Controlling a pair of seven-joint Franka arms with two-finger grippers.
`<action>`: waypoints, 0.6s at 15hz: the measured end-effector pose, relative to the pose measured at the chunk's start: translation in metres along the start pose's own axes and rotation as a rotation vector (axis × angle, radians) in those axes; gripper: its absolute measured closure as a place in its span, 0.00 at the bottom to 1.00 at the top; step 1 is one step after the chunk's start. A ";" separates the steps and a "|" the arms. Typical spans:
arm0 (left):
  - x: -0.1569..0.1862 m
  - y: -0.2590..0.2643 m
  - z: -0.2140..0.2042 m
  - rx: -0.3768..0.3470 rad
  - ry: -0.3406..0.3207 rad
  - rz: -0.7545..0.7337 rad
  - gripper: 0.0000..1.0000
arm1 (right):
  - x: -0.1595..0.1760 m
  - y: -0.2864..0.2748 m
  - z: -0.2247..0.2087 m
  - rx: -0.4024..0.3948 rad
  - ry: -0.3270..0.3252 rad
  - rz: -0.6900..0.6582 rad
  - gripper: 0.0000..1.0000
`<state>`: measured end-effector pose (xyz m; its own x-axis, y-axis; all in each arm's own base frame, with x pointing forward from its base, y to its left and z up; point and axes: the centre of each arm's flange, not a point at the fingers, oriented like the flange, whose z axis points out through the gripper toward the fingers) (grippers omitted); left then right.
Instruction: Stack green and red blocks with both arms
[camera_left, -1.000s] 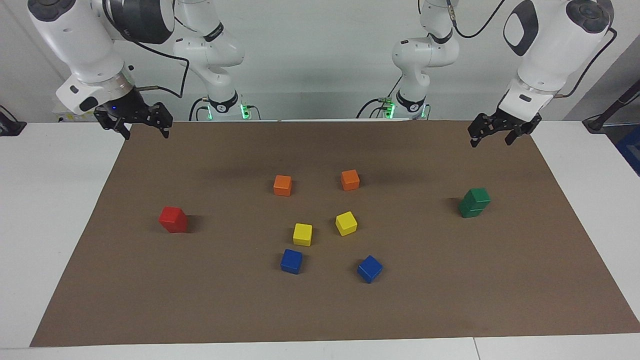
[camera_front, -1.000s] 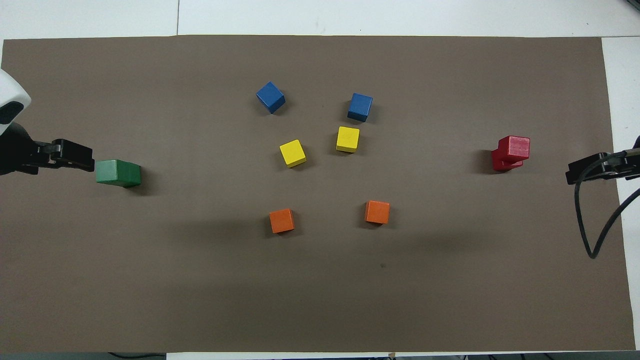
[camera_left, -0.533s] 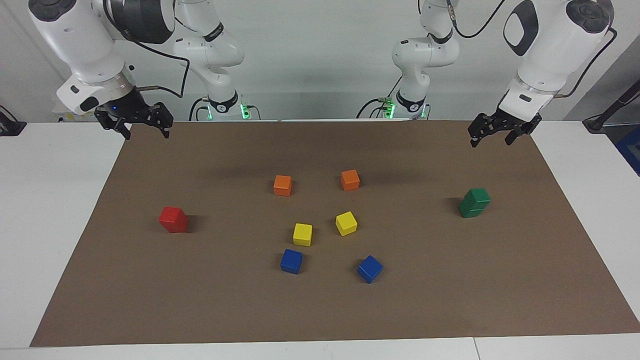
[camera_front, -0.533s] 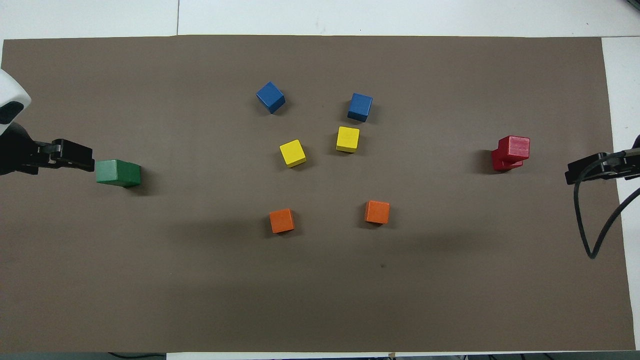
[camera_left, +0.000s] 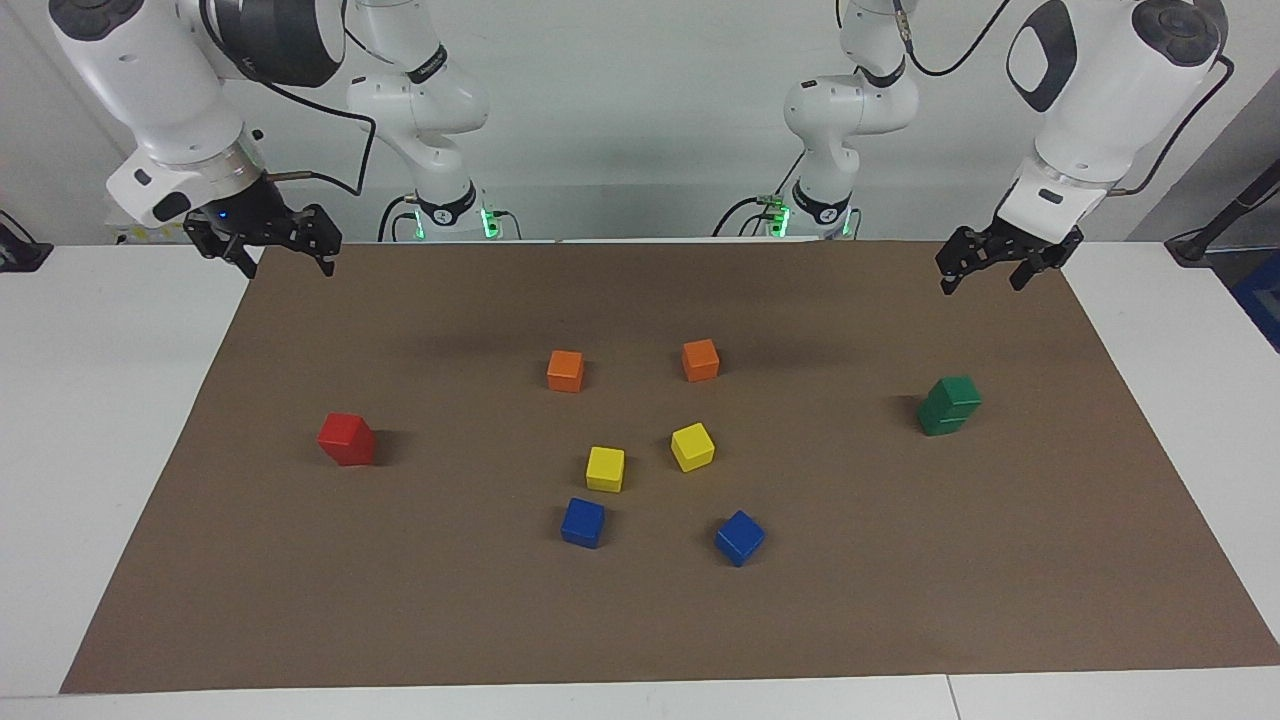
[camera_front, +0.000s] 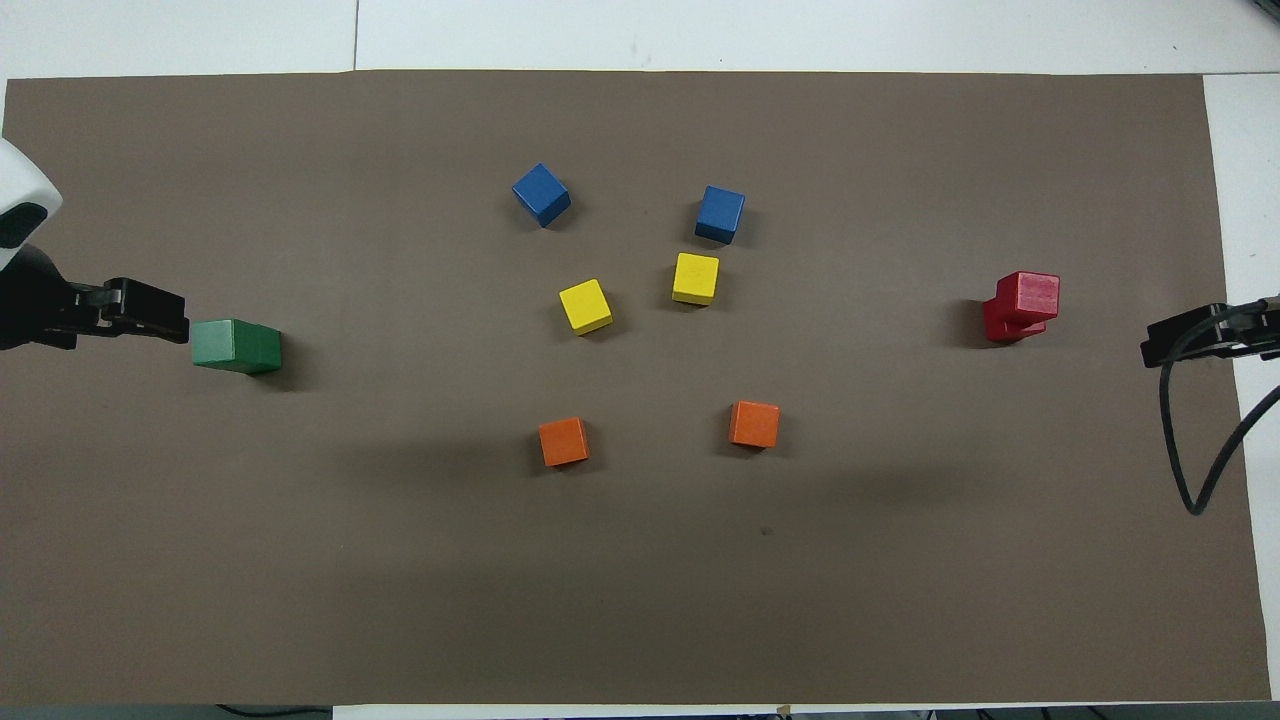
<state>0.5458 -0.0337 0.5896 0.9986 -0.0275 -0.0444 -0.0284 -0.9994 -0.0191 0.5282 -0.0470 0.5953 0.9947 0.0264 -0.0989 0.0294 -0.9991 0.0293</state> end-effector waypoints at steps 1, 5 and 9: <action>0.000 0.000 0.000 0.000 0.000 0.000 0.00 | 0.000 0.001 0.000 0.000 0.000 0.002 0.00; 0.000 0.000 0.000 0.000 0.000 0.000 0.00 | 0.000 -0.003 0.000 -0.001 0.000 -0.005 0.00; 0.000 0.000 0.000 0.000 0.000 0.000 0.00 | 0.000 -0.003 0.000 -0.001 0.000 -0.005 0.00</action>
<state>0.5459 -0.0336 0.5896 0.9986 -0.0274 -0.0444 -0.0283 -0.9994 -0.0191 0.5285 -0.0441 0.5954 0.9946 0.0318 -0.0986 0.0348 -0.9990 0.0295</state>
